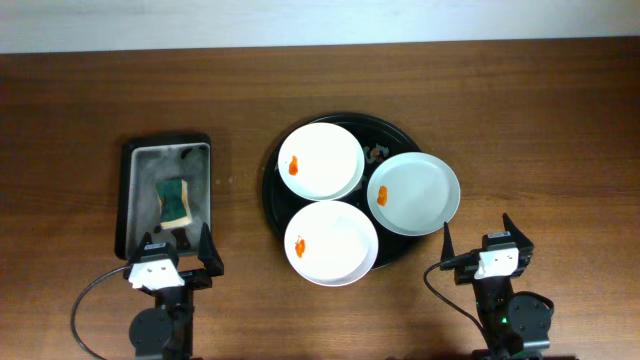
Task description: Clean dirty plates on tray and stack at the side
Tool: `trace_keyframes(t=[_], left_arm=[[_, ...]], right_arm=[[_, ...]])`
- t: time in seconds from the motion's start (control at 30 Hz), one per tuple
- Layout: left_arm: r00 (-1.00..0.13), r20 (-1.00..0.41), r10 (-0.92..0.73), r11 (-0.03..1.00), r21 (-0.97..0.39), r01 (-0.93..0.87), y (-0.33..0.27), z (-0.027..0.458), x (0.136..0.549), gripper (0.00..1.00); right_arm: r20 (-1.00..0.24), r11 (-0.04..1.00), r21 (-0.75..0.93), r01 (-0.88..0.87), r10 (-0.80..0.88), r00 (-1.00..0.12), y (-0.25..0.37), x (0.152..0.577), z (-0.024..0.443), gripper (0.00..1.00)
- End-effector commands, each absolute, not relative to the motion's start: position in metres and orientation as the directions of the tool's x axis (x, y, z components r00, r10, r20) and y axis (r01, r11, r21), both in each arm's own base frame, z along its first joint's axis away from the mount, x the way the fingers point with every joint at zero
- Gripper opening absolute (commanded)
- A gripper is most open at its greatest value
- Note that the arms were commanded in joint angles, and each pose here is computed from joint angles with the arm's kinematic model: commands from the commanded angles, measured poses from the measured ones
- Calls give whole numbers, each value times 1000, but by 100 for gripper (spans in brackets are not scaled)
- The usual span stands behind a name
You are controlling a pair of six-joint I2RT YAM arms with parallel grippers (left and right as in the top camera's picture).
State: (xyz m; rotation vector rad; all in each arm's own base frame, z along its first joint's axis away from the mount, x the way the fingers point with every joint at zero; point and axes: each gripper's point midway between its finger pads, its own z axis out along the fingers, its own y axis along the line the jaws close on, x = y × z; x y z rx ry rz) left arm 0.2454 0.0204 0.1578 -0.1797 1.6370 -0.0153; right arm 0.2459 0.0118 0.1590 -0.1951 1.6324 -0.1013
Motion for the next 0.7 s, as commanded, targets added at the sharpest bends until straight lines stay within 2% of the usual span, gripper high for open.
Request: trace_keyframes(t=[0.0,0.4,0.5,0.57,0.6,0.63,0.67], left_arm=[[-61,-991,-120,987,-112,-119,23,158,245,99],[-60,-991,-120,986,-112,-126,24,158,245,99],[-16,-993,-118,990,-116,-85,18,170,246,99],[98,-989,-113,993,-116,-29,10,199,245,99],[155,-982,-110,993,-114,-13,8,220,242,99],[117,-987,-106,994,-106,6,4,258,236,99],[53,-996,-67,997,-65,28,-1,274,239,99]], right_arm=[[-981,982,-180,-63,-184,-65,11,246,157,98],[-981,981,-185,-50,-188,-52,9,246,160,98],[-985,948,-164,-274,-171,-2,49,240,163,99],[-998,952,-64,-299,-66,3,54,237,180,99],[-999,954,-27,-298,-15,42,53,228,223,99],[-1000,952,-18,-304,-16,8,54,218,273,99],[-998,952,-1,-305,-18,-55,54,221,288,98]])
